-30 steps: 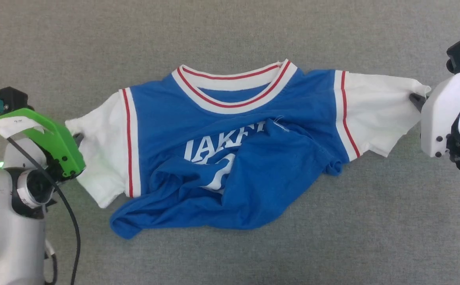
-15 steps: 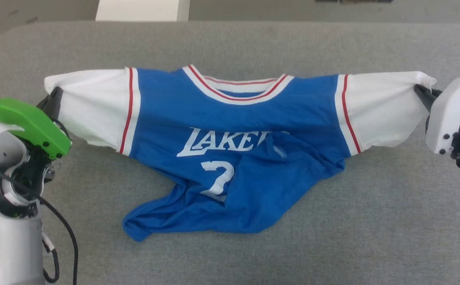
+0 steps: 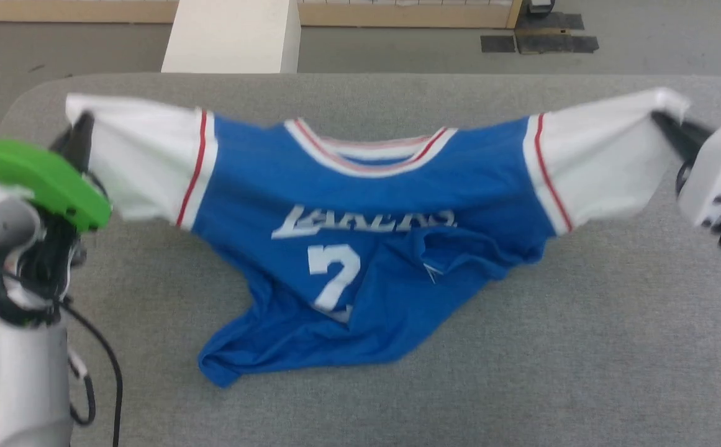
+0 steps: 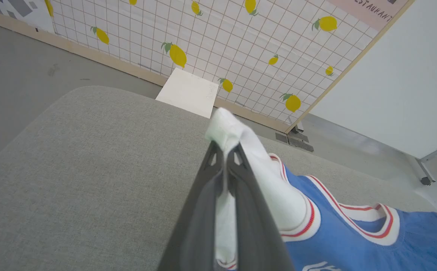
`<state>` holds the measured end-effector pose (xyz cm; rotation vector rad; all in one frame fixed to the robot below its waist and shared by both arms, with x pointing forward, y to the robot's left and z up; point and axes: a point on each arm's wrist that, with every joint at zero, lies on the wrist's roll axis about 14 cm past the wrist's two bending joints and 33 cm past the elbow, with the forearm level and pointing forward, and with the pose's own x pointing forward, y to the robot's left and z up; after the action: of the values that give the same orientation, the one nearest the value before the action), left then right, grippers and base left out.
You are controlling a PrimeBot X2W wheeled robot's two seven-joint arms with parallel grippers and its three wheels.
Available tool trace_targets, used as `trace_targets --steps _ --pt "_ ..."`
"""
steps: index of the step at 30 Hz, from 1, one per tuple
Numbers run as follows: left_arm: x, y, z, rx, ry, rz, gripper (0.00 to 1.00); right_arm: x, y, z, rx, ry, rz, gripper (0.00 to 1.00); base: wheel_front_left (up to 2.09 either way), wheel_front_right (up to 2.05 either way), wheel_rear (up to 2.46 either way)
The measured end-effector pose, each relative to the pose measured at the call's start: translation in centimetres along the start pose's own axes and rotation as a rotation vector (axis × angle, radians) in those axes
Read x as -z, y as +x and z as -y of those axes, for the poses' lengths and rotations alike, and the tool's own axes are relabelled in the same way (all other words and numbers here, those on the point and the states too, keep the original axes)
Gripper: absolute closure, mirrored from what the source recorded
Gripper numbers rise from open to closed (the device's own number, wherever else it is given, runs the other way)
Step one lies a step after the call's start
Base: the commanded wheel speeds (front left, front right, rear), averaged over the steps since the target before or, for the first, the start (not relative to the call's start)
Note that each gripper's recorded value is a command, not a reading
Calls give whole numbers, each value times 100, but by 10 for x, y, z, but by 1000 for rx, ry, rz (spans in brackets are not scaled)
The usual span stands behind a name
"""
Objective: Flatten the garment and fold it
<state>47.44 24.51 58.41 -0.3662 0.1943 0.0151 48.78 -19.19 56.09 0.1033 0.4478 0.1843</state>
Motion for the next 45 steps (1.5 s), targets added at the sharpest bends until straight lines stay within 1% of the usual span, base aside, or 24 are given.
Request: trace_targets --steps 4,8,14,21,25,31,35,40,43,45 --pt "-29 17 20 38 37 72 100 -39 8 -2 -8 -21 74 100 0 0 0" --pt "-60 33 32 54 84 151 100 -77 15 -6 -21 -26 143 100 0 0 0" --pt "-117 55 49 73 147 301 100 -133 27 -4 -20 -3 264 100 0 0 0" --pt "-166 72 67 84 182 446 100 -177 39 -1 11 -3 362 100 0 0 0" --pt "-187 81 76 77 230 523 100 -198 46 1 29 7 414 100 0 0 0" --pt "-219 99 96 78 299 631 100 -250 51 4 69 14 553 100 0 0 0" --pt "-231 113 103 72 329 699 100 -270 61 7 85 32 618 100 0 0 0" --pt "-224 137 98 58 330 738 100 -282 77 16 107 41 697 100 0 0 0" --pt "-210 155 92 52 326 730 100 -279 92 22 117 47 710 100 0 0 0" --pt "-195 169 86 45 322 705 100 -271 107 24 119 48 694 100 0 0 0"
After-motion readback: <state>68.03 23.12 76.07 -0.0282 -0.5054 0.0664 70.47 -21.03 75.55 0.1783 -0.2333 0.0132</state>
